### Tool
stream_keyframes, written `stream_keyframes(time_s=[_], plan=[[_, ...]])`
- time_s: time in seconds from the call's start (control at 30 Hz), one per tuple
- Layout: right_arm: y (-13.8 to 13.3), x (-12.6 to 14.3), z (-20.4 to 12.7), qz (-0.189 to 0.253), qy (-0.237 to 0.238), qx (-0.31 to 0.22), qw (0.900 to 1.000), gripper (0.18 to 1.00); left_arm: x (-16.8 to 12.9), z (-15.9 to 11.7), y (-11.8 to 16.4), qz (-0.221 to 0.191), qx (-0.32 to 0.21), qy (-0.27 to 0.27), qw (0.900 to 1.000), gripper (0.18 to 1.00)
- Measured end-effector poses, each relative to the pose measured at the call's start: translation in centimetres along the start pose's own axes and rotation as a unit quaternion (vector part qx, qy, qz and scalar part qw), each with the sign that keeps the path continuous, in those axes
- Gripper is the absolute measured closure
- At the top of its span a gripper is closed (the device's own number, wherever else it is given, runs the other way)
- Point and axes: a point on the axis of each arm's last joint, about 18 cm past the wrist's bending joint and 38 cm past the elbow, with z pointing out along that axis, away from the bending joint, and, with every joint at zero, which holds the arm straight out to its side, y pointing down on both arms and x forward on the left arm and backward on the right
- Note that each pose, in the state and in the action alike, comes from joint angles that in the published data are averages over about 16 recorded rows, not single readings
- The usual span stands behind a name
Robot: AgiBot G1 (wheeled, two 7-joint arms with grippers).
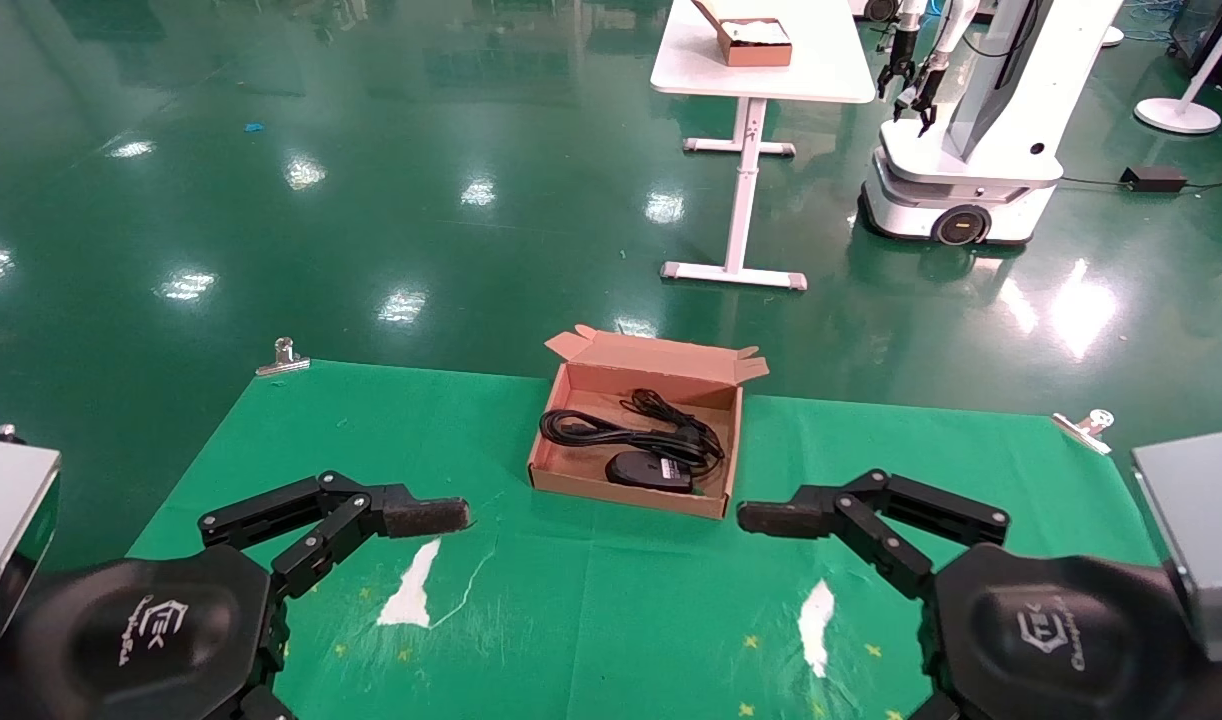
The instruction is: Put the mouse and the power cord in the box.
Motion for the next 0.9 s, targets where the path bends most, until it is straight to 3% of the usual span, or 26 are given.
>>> stream_keyframes(time_s=[0.9], plan=[[0.06, 0.22, -0.02, -0.001, 0.003, -0.001, 1.000, 0.178, -0.18, 0.06, 0.09, 0.000, 0.000, -0.003, 1.0000, 0.184]])
